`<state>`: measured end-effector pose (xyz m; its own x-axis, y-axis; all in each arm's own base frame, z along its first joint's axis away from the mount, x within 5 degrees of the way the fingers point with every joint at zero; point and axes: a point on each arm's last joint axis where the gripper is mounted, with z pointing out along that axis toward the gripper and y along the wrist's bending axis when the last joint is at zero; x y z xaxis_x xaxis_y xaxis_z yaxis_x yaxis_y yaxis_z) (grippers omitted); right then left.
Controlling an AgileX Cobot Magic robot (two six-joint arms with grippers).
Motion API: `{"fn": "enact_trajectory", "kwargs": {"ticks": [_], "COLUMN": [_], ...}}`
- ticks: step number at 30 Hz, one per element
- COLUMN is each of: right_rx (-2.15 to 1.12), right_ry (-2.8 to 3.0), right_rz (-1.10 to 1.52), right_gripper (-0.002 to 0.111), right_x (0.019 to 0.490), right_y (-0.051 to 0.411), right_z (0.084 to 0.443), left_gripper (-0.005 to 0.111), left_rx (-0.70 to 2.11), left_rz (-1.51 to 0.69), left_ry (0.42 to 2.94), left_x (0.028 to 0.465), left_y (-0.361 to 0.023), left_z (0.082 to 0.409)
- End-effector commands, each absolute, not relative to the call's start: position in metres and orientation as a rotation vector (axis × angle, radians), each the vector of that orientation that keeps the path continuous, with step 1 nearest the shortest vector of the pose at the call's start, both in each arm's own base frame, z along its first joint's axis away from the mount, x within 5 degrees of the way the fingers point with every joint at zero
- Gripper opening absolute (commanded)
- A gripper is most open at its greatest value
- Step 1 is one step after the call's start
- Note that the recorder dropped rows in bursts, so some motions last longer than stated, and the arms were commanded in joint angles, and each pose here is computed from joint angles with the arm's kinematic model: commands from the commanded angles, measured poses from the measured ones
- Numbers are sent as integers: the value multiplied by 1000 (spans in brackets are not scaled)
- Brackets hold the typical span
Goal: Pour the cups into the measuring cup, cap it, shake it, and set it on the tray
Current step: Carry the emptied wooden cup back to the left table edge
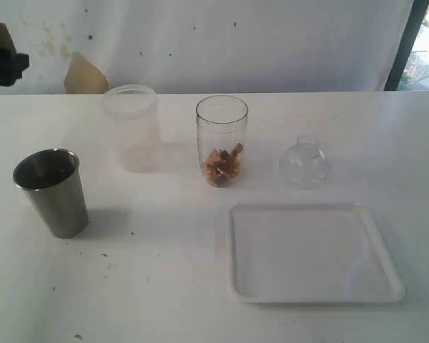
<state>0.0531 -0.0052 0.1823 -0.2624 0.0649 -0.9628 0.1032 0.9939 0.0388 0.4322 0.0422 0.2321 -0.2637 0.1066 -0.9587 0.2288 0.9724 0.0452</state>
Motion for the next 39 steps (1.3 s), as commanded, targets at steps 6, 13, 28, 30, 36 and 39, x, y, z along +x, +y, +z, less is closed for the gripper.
{"fn": "enact_trajectory", "kwargs": {"ticks": [6,13,28,30,36,39], "right_rx": [119,119,119,119,119,119], "right_ry": [1830,1830,1830,1830,1830,1830], "right_rz": [-37,-37,-37,-37,-37,-37], "right_gripper": [0,0,0,0,0,0], "right_x": [53,53,53,53,53,53], "right_y": [-5,-5,-5,-5,-5,-5], "right_z": [182,182,182,182,182,182], "left_gripper": [0,0,45,72,105,105], "left_rx": [161,89,148,144,121,111], "left_rz": [-67,-61,-38,-36,-33,-50], "left_ry": [1609,1746,1769,1767,1761,1758], "left_x": [442,451,447,447,448,448], "left_y": [71,91,97,97,99,98], "left_z": [163,94,57,57,60,64]}}
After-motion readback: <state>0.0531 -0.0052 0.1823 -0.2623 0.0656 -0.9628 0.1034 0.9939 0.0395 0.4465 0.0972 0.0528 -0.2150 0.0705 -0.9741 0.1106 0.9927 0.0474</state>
